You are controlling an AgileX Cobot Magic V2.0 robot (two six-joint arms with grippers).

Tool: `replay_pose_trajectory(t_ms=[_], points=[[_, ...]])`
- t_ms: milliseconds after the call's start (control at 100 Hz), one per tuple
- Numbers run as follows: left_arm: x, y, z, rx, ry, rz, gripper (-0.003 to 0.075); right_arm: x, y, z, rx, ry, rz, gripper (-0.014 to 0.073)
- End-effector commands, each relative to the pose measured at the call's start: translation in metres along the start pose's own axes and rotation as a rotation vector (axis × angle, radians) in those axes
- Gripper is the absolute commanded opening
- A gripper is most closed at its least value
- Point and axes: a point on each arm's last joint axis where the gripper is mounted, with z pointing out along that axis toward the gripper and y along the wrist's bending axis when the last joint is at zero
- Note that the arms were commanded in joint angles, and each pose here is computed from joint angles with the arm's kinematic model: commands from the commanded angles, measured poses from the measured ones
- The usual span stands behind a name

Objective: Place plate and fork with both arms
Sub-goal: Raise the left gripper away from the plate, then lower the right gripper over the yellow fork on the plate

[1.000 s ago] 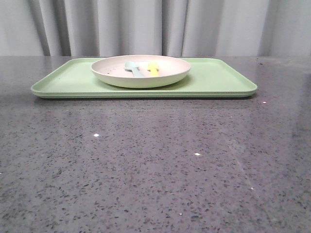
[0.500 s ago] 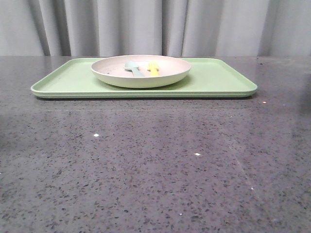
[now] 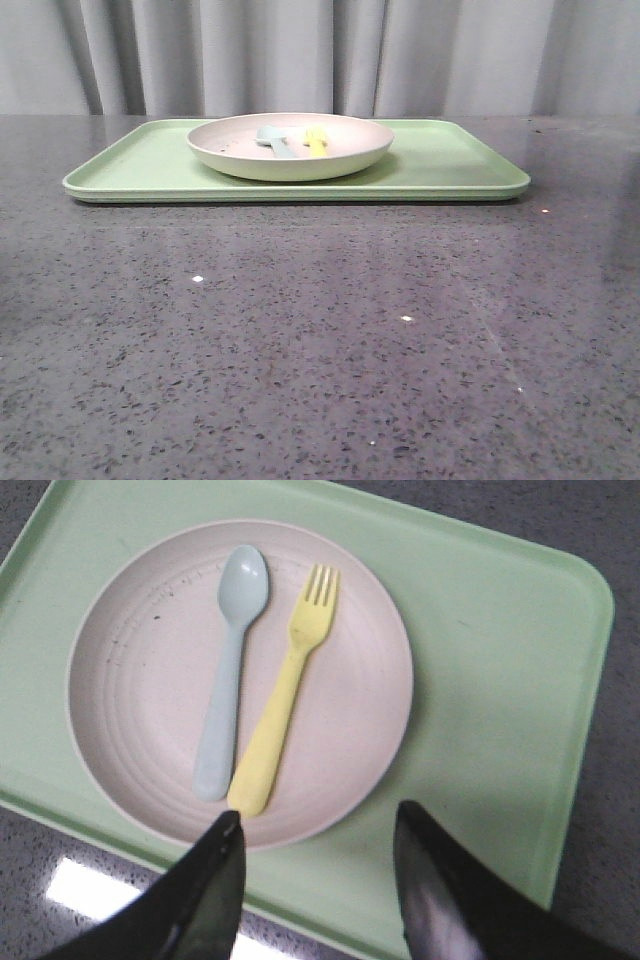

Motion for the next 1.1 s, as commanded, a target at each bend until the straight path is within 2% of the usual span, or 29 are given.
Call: replay_pose_trajectory(t_ms=[0, 200, 510, 890, 1090], points=[[-0.012, -0.004, -0.007, 0.022, -0.09, -0.006, 0.0312, -0.021, 0.005, -0.009, -0.011, -0.088, -0.016, 0.0363], [-0.012, -0.004, -0.007, 0.031, -0.089, -0.017, 0.0312, -0.036, 0.009, 0.035, -0.007, -0.012, -0.01, 0.0363], [-0.012, -0.005, -0.007, 0.034, -0.089, -0.019, 0.0312, -0.037, 0.016, 0.087, -0.043, 0.056, 0.011, 0.0363], [-0.012, -0.005, -0.007, 0.034, -0.089, -0.02, 0.0312, -0.026, 0.016, 0.122, -0.042, 0.123, 0.018, 0.0363], [-0.012, -0.005, -0.007, 0.039, -0.088, -0.026, 0.0312, -0.026, 0.016, 0.123, -0.043, 0.125, 0.018, 0.0363]])
